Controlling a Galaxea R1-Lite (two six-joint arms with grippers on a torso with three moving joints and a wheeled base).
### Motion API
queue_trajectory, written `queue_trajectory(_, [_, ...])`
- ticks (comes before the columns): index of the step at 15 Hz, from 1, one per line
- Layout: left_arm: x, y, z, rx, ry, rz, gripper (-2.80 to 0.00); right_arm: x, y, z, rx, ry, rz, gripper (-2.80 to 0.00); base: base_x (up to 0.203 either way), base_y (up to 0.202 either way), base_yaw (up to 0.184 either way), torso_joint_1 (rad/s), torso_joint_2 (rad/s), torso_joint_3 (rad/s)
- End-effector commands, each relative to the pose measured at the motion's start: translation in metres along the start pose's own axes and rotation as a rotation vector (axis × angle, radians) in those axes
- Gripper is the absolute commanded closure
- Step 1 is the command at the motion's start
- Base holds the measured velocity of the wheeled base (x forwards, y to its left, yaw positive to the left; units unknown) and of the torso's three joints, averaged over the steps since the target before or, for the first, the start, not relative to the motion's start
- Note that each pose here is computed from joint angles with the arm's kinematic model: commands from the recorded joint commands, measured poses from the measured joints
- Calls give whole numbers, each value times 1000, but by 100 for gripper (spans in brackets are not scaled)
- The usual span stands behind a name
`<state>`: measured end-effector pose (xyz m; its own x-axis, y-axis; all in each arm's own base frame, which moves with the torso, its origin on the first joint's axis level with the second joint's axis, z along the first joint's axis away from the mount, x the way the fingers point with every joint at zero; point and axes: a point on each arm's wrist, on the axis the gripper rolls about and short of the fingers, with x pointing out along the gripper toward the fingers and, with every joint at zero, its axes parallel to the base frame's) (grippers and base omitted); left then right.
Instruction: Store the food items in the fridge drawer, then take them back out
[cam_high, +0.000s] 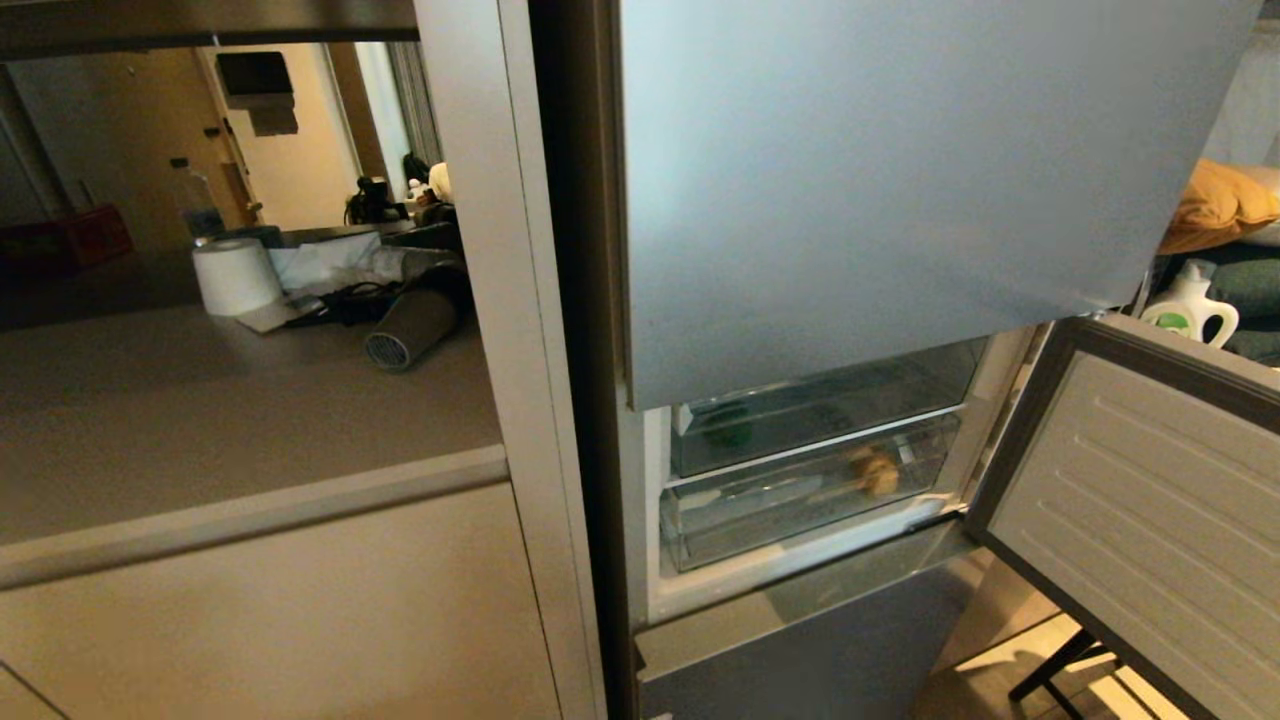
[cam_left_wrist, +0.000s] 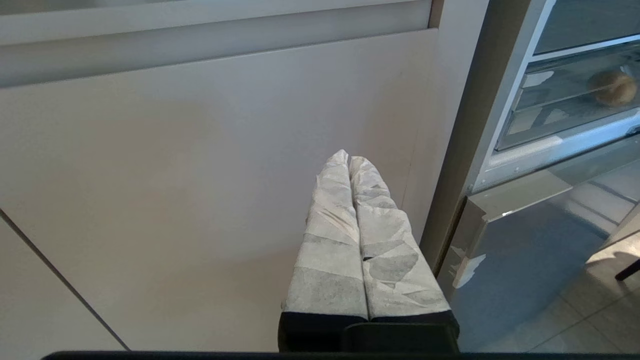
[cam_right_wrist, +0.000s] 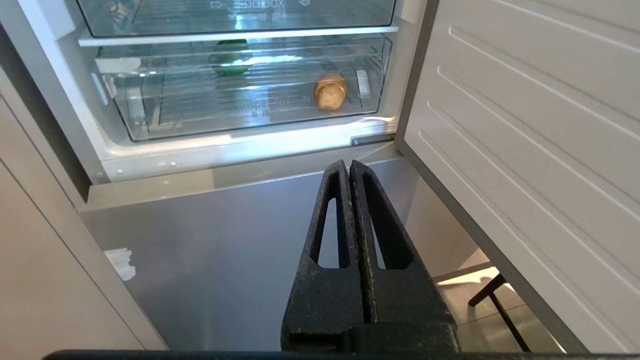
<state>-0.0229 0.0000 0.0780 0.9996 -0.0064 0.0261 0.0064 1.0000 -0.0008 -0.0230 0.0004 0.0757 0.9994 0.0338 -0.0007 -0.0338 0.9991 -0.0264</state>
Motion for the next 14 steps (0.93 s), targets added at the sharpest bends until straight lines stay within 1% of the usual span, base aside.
queue_trajectory(1, [1,0,-3,-1,11,0,0,0,0,0,-3,2,2,0,-99,0,2,13,7,3])
queue_trajectory(12, [1,0,-3,-1,12,-1,0,0,0,0,8,1,0,0,-193,0,2,2,1,2])
queue_trajectory(14, [1,0,-3,-1,11,0,0,0,0,0,5,1,1,0,-158,0,-20,-2,-5,-1])
